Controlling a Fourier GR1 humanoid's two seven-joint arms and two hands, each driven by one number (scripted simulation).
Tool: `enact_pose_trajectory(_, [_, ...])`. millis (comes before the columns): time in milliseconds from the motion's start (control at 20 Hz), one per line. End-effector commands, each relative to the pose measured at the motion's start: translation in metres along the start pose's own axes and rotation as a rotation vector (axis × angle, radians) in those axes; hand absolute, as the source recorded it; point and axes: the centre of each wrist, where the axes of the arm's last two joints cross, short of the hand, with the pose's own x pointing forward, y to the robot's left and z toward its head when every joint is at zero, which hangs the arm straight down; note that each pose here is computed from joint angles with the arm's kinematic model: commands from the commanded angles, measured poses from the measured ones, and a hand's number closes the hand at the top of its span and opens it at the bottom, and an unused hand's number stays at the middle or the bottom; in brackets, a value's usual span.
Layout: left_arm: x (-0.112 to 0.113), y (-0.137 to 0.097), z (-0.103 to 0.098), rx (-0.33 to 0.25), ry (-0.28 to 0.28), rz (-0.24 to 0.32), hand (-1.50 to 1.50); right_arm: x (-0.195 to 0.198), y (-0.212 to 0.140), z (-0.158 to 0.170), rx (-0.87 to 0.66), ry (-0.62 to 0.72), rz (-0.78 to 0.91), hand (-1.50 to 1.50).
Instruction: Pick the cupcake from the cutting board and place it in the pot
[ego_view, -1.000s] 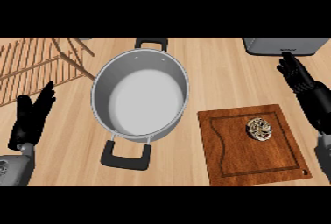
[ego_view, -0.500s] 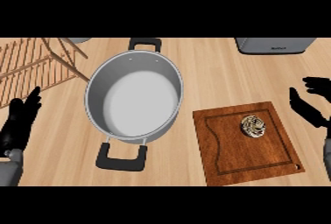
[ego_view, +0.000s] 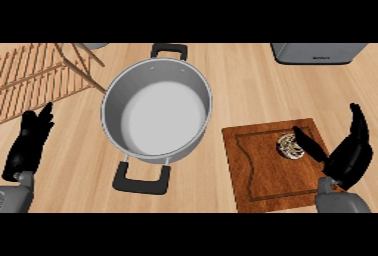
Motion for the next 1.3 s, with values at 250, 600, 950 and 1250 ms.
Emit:
enact_pose_trajectory(250, [0.005,0.001,0.004,-0.003,0.013,-0.009,0.00,0.026,0.009,0.013,0.170,0.234,0.360,-1.50])
enact_pose_trajectory(600, [0.005,-0.006,0.007,-0.032,0.021,0.004,0.00,0.106,0.017,0.018,0.465,0.430,0.549,-1.50])
enact_pose_trajectory(950, [0.011,0.004,0.002,0.001,0.002,-0.007,0.00,0.169,-0.001,0.014,0.531,0.512,0.609,-1.50])
enact_pose_trajectory(1250, [0.009,-0.011,0.010,-0.013,0.004,0.014,0.00,0.149,-0.005,0.006,0.520,0.593,0.600,-1.50])
